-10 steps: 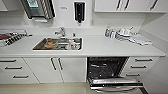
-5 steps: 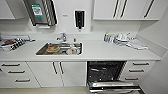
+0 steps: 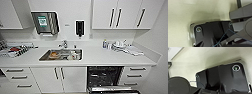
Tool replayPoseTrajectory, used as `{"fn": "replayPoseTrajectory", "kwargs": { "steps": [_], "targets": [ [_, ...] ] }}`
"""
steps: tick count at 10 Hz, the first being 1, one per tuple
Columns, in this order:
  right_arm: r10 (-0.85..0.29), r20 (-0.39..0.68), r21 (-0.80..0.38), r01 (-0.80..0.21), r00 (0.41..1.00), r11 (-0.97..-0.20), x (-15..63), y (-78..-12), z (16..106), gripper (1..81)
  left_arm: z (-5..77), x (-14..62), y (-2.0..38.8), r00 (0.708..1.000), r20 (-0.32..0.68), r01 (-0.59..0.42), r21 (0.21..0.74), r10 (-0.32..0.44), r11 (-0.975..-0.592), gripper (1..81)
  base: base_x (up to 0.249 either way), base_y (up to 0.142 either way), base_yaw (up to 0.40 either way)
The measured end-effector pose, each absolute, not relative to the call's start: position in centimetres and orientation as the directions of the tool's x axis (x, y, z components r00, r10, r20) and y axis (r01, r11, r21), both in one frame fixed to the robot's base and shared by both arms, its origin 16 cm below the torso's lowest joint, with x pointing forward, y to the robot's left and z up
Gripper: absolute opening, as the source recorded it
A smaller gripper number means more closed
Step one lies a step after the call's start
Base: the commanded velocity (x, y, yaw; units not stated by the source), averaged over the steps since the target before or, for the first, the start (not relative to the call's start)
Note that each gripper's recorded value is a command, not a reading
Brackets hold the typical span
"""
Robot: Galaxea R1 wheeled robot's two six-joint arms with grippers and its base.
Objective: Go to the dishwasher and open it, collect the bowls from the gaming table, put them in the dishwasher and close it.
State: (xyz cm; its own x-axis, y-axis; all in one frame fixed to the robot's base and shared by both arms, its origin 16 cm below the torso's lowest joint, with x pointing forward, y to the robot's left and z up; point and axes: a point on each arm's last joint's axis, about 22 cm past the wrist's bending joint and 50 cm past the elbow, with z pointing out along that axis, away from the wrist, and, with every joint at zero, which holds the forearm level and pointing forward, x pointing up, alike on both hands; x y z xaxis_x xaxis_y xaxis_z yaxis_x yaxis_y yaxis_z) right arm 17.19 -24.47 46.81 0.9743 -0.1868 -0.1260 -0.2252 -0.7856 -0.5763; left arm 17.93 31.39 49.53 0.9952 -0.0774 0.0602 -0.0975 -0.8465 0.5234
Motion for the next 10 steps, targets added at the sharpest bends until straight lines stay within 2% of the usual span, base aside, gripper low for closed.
{"fn": "replayPoseTrajectory", "kwargs": {
  "steps": [3, 6, 8, 10],
  "targets": [
    [-0.213, -0.134, -0.538, -0.251, 0.968, -0.805, 14.3, -24.8, 46.0, 81.1, 48.2, 12.2, 27.2, 0.998, 0.002, -0.053, 0.554, -0.062, -0.831, 81.1, 0.000, 0.000, 0.000],
    [-0.218, -0.192, -0.516, -0.288, 0.957, -0.807, 8.4, -23.3, 45.8, 81.1, 47.0, 8.0, 26.1, 0.998, -0.043, -0.020, 0.535, -0.051, -0.845, 81.1, 0.000, 0.000, 0.000],
    [-0.237, -0.176, -0.469, -0.294, 0.955, -0.833, 6.9, -24.6, 44.7, 81.1, 46.2, 5.0, 25.6, 0.997, -0.062, -0.001, 0.514, -0.038, -0.857, 81.1, 0.000, 0.000, 0.000],
    [-0.247, -0.130, -0.479, -0.279, 0.960, -0.832, 7.3, -22.8, 44.6, 81.1, 45.9, 4.6, 25.1, 0.999, -0.020, -0.012, 0.499, -0.025, -0.867, 81.1, 0.000, 0.000, 0.000]
  ]
}}
